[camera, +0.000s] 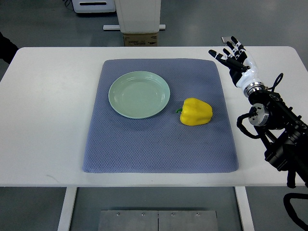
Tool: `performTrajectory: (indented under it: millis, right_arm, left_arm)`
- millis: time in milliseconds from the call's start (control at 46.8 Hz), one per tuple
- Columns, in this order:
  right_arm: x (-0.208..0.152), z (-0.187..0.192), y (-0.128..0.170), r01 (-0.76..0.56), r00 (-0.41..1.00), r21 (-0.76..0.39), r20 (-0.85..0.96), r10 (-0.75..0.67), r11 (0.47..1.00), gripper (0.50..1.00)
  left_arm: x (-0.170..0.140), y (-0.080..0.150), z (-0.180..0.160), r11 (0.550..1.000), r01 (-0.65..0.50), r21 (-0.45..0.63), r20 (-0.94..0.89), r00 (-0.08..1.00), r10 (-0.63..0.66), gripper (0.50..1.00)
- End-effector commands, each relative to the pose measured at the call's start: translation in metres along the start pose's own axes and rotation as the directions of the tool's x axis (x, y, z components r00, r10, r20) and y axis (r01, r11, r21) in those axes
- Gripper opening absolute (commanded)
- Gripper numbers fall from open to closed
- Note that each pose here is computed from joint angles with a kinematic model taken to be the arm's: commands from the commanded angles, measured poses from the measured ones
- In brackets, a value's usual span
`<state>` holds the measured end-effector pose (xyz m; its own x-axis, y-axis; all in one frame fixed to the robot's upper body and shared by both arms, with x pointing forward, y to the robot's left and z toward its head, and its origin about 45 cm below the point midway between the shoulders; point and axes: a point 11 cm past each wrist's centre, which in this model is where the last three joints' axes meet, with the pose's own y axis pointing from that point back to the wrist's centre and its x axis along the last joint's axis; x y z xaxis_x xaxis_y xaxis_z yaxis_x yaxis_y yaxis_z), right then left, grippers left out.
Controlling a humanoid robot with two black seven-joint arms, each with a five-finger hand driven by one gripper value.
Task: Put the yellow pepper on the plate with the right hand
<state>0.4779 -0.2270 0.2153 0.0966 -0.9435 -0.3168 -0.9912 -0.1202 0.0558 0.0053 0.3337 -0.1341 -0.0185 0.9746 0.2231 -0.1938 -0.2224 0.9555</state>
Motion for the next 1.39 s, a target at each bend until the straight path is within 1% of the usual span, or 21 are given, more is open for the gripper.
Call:
performTrajectory:
  millis: [0, 235, 406, 599, 727, 834, 1048, 1176, 1369]
  right_arm:
    - [-0.001, -0.001, -0.001, 0.001, 1.000, 0.002, -0.001, -0.001, 1.000, 1.000]
    - [-0.002, -0.002, -0.001, 0.004, 1.000, 0.003, -0.004, -0.004, 1.000, 1.000]
    - [0.001, -0.007, -0.001, -0.001, 1.000, 0.036, -0.009, 0.002, 0.999, 1.000]
    - [0.002, -0.007, -0.001, 0.000, 1.000, 0.035, -0.012, 0.001, 0.999, 1.000]
    - [0.001, -0.004, 0.000, 0.015, 0.999, 0.028, -0.048, -0.014, 0.999, 1.000]
    - [0.009, -0.009, 0.002, 0.017, 0.996, 0.054, -0.086, -0.013, 0.998, 1.000]
    - [0.011, -0.010, 0.004, 0.034, 0.995, 0.054, -0.100, -0.028, 0.998, 1.000]
    - [0.014, -0.007, 0.007, 0.072, 0.977, 0.022, -0.204, -0.066, 0.997, 0.998]
    - [-0.004, -0.014, 0.008, 0.192, 0.914, -0.004, -0.363, -0.180, 0.981, 0.998]
  left_arm:
    - [0.000, 0.000, 0.000, 1.000, 0.000, 0.000, -0.001, 1.000, 0.000, 1.000]
    - [0.000, 0.000, 0.000, 1.000, 0.000, 0.000, 0.000, 1.000, 0.000, 1.000]
    - [0.000, 0.000, 0.000, 1.000, 0.000, 0.000, 0.000, 1.000, 0.000, 1.000]
    - [0.000, 0.000, 0.000, 1.000, 0.000, 0.000, 0.000, 1.000, 0.000, 1.000]
    - [0.000, 0.000, 0.000, 1.000, 0.000, 0.000, -0.001, 1.000, 0.000, 1.000]
    - [0.000, 0.000, 0.000, 1.000, 0.000, 0.000, 0.000, 1.000, 0.000, 1.000]
    - [0.000, 0.000, 0.000, 1.000, 0.000, 0.000, 0.000, 1.000, 0.000, 1.000]
    - [0.000, 0.000, 0.000, 1.000, 0.000, 0.000, 0.000, 1.000, 0.000, 1.000]
    - [0.000, 0.000, 0.000, 1.000, 0.000, 0.000, 0.000, 1.000, 0.000, 1.000]
